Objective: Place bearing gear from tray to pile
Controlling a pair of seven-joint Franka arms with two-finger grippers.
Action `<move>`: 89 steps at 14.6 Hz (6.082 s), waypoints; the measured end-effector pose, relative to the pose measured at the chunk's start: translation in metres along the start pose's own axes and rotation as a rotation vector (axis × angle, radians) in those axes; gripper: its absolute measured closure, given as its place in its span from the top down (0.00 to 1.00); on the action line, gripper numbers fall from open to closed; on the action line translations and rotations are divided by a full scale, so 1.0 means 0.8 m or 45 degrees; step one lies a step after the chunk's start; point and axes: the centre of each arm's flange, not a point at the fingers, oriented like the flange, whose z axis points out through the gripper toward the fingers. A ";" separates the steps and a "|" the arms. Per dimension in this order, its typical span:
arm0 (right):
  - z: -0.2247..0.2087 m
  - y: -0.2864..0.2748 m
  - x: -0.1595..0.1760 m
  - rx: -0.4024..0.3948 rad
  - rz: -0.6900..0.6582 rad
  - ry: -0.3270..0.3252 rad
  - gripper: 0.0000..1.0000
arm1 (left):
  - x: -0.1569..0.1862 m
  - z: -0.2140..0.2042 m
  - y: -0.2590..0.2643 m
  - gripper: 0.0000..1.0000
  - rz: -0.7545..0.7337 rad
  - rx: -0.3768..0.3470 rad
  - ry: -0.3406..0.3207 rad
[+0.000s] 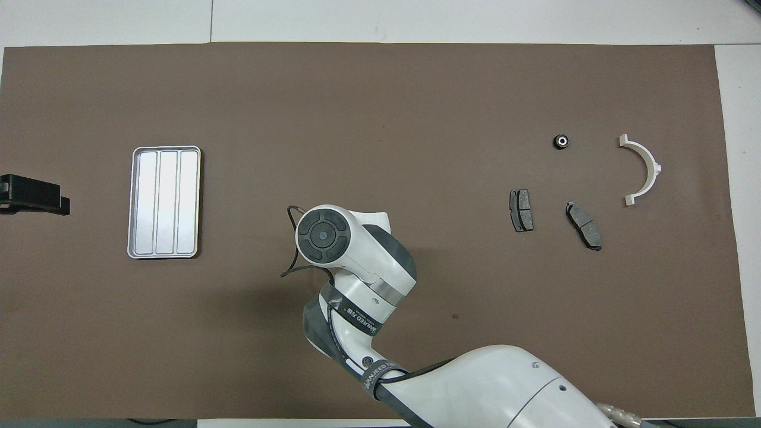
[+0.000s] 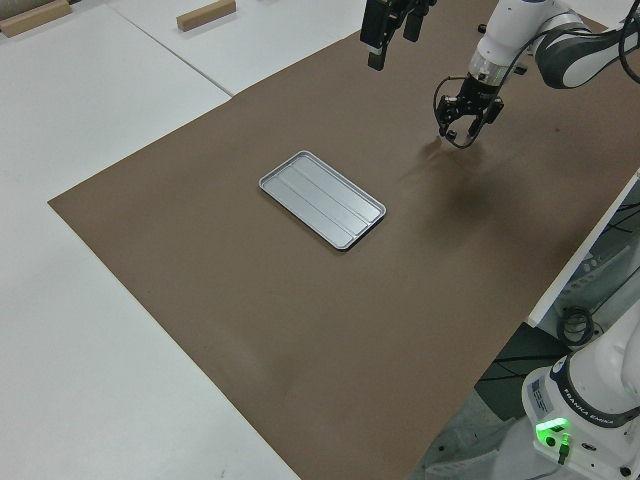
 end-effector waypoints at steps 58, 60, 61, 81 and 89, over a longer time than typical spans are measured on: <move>-0.001 0.231 0.479 0.002 -0.841 0.107 0.81 | -0.002 0.020 0.048 1.00 0.092 -0.007 0.076; -0.016 0.231 0.479 0.001 -0.841 0.114 0.99 | -0.002 0.020 0.048 1.00 0.092 -0.007 0.076; -0.025 0.231 0.479 0.001 -0.841 0.120 1.00 | -0.002 0.020 0.048 1.00 0.092 -0.007 0.076; -0.324 0.312 0.419 -0.055 -0.957 0.003 1.00 | -0.002 0.020 0.048 1.00 0.092 -0.007 0.076; -0.444 0.383 0.340 -0.125 -1.022 -0.100 1.00 | -0.002 0.020 0.048 1.00 0.092 -0.007 0.076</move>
